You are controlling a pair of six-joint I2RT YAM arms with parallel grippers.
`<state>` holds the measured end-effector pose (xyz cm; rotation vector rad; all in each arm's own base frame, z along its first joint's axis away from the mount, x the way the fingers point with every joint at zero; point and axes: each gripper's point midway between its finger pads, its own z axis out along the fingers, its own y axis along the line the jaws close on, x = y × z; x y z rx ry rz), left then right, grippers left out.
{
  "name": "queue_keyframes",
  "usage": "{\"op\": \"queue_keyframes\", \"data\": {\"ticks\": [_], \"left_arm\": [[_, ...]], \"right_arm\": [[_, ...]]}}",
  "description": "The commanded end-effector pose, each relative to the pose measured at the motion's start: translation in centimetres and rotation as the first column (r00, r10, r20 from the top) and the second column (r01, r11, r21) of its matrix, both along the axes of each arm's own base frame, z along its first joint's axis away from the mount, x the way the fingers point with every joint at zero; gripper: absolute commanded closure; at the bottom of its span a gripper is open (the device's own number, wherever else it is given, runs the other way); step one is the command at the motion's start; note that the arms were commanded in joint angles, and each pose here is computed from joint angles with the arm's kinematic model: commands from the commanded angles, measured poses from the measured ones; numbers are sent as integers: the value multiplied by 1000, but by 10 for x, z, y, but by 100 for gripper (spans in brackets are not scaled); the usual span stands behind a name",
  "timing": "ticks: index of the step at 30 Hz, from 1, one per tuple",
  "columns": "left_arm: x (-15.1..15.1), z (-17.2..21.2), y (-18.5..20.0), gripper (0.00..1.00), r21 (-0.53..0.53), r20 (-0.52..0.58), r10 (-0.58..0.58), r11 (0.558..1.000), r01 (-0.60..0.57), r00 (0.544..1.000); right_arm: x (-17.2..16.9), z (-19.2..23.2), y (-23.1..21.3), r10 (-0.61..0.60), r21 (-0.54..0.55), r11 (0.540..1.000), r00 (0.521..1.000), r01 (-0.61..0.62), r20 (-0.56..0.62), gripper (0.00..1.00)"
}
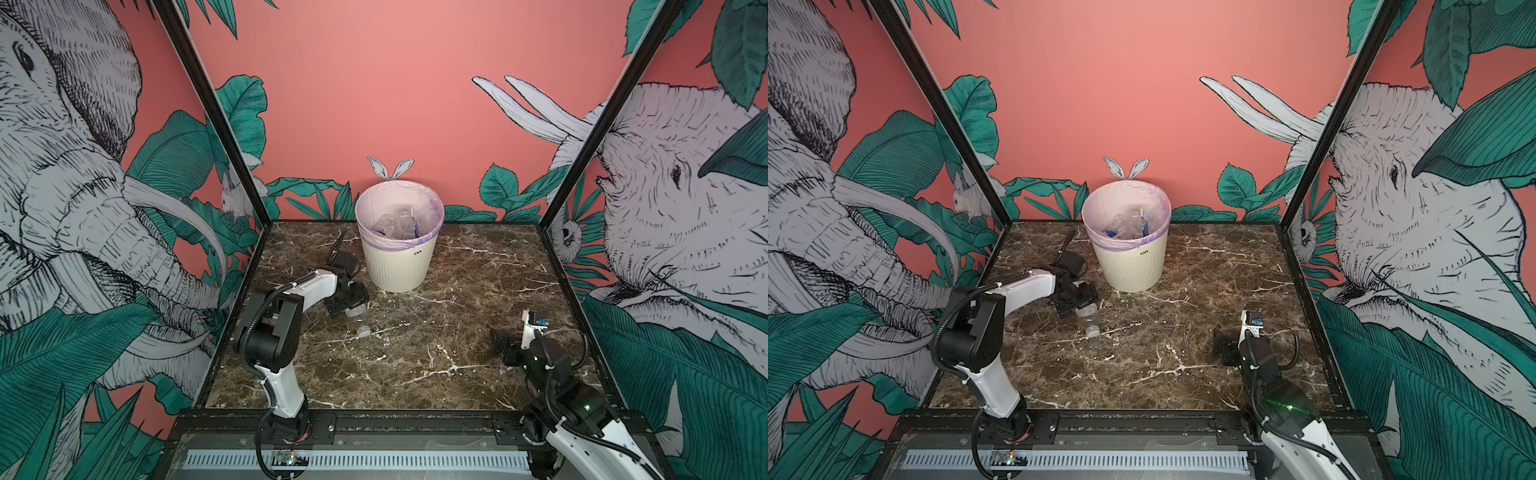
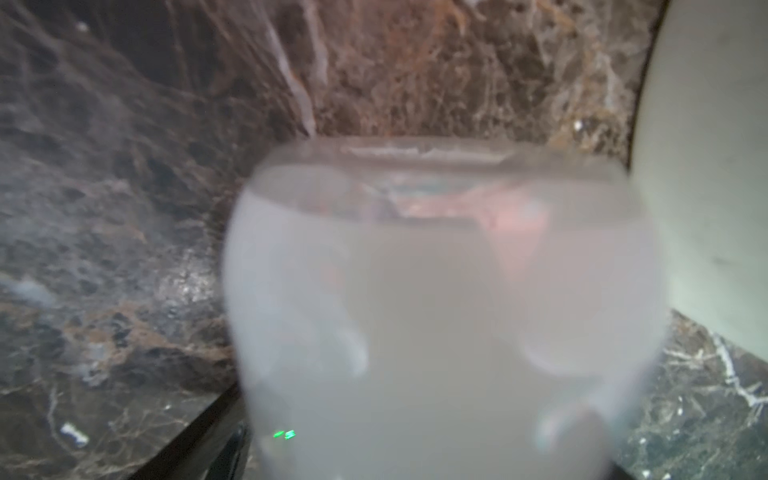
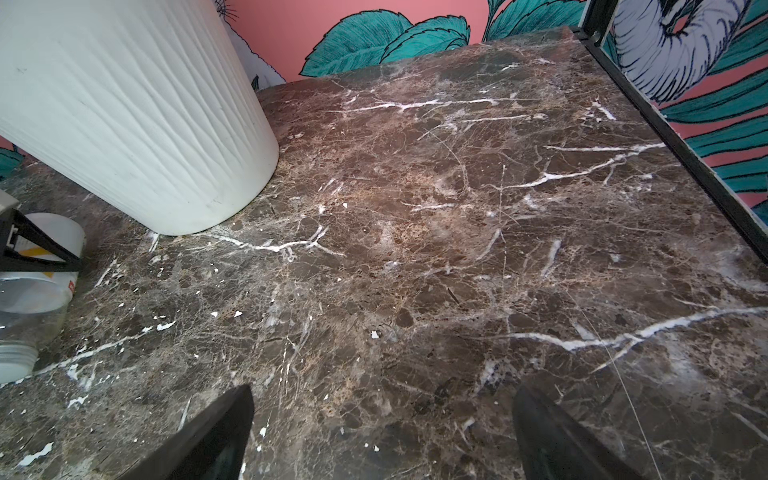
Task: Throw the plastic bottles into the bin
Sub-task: 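Close the left gripper on the white-labelled bottle's base and lift it upright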
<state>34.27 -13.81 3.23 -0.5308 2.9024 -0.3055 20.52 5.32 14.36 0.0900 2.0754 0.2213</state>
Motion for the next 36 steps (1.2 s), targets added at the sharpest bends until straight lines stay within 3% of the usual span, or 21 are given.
{"op": "queue_keyframes", "data": {"ticks": [1, 9, 22, 27, 32, 36], "left_arm": [[-2, 5, 9, 10, 65, -17, -57, 996, 58, 998], [-3, -1, 20, 11, 150, -71, -125, 979, 134, 990], [-17, -21, 13, 21, 101, -141, -192, 973, 207, 971], [-20, -20, 11, 33, 78, -131, -217, 971, 228, 967], [-20, -16, 10, 34, 74, -106, -245, 965, 253, 964], [-19, -9, 8, 50, 71, -74, -290, 953, 295, 954]], "right_arm": [[3, 4, -2, -21, 7, 1000, 1000, 21, 16, 1], [3, 4, -3, -26, 5, 1000, 1000, 26, 16, 1], [3, 3, -4, -30, 3, 1000, 999, 30, 13, 1], [3, 3, -4, -30, 3, 1000, 999, 30, 12, 1], [3, 3, -3, -30, 1, 1000, 1000, 30, 9, 1], [3, 3, -4, -30, 2, 1000, 999, 30, 12, 1]]}}
